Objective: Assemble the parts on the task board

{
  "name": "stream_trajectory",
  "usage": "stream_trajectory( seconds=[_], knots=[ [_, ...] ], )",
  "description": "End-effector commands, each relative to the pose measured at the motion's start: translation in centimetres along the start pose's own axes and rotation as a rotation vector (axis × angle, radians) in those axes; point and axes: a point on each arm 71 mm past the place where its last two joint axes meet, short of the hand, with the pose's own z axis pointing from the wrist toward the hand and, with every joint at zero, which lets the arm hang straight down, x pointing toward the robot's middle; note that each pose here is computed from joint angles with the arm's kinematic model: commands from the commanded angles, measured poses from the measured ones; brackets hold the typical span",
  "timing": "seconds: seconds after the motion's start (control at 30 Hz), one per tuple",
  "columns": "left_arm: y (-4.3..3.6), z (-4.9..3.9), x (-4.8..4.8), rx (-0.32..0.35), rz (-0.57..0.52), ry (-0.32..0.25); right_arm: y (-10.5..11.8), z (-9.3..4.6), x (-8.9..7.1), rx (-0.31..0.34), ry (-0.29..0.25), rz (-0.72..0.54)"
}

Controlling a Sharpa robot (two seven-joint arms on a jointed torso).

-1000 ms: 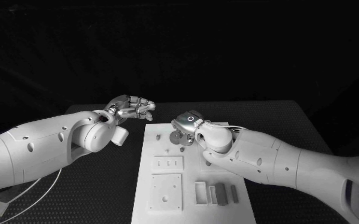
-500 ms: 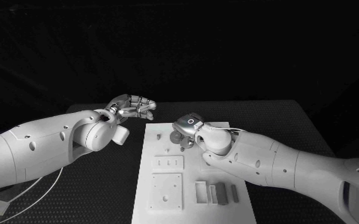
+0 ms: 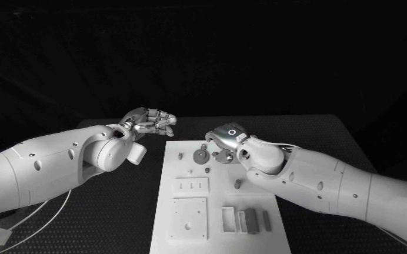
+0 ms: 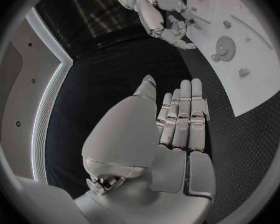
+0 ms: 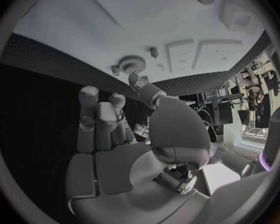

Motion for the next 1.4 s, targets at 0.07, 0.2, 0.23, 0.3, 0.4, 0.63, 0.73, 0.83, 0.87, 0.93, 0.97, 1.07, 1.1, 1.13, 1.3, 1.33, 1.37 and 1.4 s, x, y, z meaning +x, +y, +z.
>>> stream_trajectory(
  seconds=[0.07,0.2,0.23,0.3,0.4,0.63,0.73,0.83,0.87,0.93,0.97,1.07,1.1,1.13,1.3,1.33,1.37,1.4],
  knots=[
    [-0.11,-0.06,0.01,0.010,-0.001,0.012,-2.4,-0.8,-1.5,0.031,-0.098,0.060],
    [-0.09,-0.17,-0.08,0.009,-0.002,0.015,-6.1,-2.2,-2.1,0.079,-0.111,0.093],
    [-0.08,-0.17,-0.12,0.010,-0.002,0.015,-6.9,-2.5,-2.1,0.091,-0.107,0.106],
    [-0.07,-0.18,-0.19,0.010,-0.002,0.014,-8.2,-3.0,-2.0,0.105,-0.105,0.125],
    [-0.06,-0.15,-0.26,0.010,-0.001,0.013,-10.3,-3.8,-1.8,0.133,-0.102,0.157],
    [0.01,-0.15,-0.36,0.004,-0.001,0.010,-14.6,-5.6,-0.6,0.147,-0.067,0.284],
    [0.01,-0.09,-0.34,0.005,0.000,0.011,-16.0,-6.3,0.0,0.165,-0.028,0.306],
    [0.05,-0.05,-0.22,0.005,-0.002,0.019,-17.1,-6.8,0.6,0.182,0.022,0.336],
    [0.08,-0.04,-0.20,0.005,-0.002,0.020,-17.3,-7.0,0.8,0.184,0.035,0.340],
    [0.21,-0.02,-0.20,0.003,-0.003,0.020,-17.5,-7.5,1.7,0.174,0.074,0.349],
    [0.29,-0.03,-0.22,0.001,-0.003,0.020,-17.7,-7.6,2.1,0.169,0.087,0.360],
    [0.46,-0.02,-0.24,0.000,-0.004,0.023,-17.9,-7.9,3.1,0.161,0.130,0.384],
    [0.49,0.00,-0.23,0.000,-0.004,0.024,-18.0,-8.0,3.4,0.162,0.138,0.389],
    [0.51,0.01,-0.22,0.000,-0.005,0.025,-18.0,-8.0,3.7,0.163,0.141,0.390],
    [0.55,0.07,-0.22,-0.003,-0.002,0.021,-17.7,-8.1,4.7,0.157,0.152,0.389],
    [0.59,0.08,-0.25,-0.007,-0.001,0.014,-17.5,-8.0,4.9,0.155,0.154,0.391],
    [0.61,0.08,-0.28,-0.007,-0.001,0.015,-17.4,-7.9,5.0,0.156,0.155,0.392],
    [0.64,0.07,-0.27,-0.008,-0.001,0.017,-17.2,-7.8,5.2,0.155,0.157,0.394]
  ],
)
